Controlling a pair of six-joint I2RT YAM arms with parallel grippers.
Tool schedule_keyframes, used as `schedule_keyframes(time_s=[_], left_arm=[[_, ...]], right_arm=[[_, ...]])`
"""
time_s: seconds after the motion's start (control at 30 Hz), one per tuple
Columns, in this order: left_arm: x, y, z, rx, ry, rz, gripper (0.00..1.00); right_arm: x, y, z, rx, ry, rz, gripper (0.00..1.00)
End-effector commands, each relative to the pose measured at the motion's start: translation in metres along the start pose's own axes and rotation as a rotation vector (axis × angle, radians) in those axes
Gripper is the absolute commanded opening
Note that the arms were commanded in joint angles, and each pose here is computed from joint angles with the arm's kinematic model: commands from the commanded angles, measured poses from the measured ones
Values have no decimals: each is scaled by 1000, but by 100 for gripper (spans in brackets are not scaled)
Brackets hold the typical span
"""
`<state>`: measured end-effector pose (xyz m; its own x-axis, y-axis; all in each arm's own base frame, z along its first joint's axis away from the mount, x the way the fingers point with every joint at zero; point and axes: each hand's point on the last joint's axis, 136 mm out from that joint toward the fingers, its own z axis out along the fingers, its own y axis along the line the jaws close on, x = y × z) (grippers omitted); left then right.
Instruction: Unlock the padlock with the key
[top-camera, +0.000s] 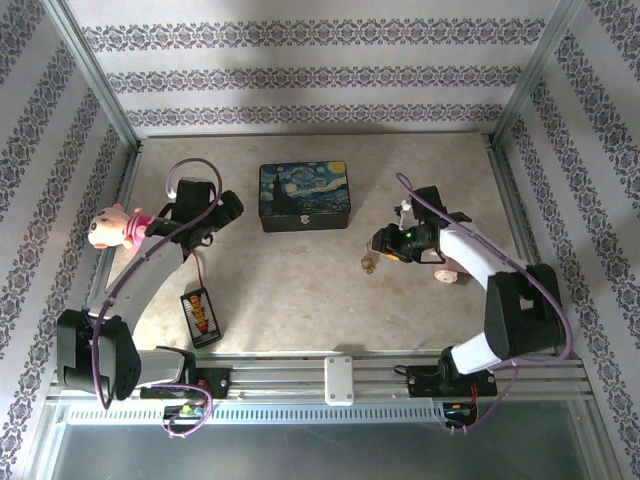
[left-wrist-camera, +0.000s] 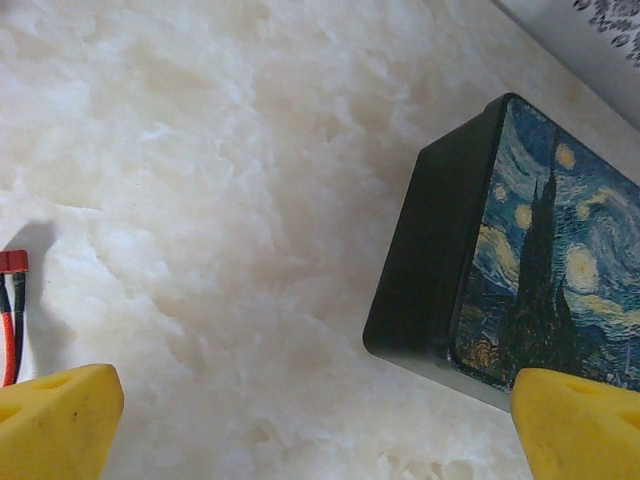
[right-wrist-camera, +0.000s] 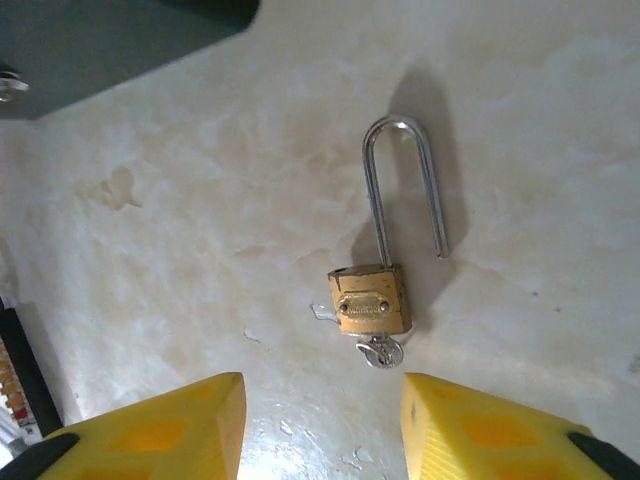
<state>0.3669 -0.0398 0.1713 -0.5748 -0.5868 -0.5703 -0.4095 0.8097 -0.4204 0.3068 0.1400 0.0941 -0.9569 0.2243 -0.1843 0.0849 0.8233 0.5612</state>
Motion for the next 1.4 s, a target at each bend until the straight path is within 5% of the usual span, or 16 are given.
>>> schedule_keyframes(time_s=[0.0,0.3,0.37,0.57,1.03,1.37], left_arm=[[-2,17,-11,-42,-24,14,99],[-19,40,-41,-72,-222,110,99],[-20,49,-46,-77,-285,110,99],[-30,72,-61,-120,-459,117,99],[-31,91,-12,-121,-570,272,99],[-24,89,31,-56,-562,421,99]], right_arm=[[8,-15,-22,101,-44,18,46],[-8,-35,-92,238,-365,-12,58],[-11,-45,-104,282,-438,-3,76],[-18,-69,-122,382,-569,-4,98],[-45,-97,-152,434,-1107,-71,98],[-57,-99,-145,536,-1155,-300,98]])
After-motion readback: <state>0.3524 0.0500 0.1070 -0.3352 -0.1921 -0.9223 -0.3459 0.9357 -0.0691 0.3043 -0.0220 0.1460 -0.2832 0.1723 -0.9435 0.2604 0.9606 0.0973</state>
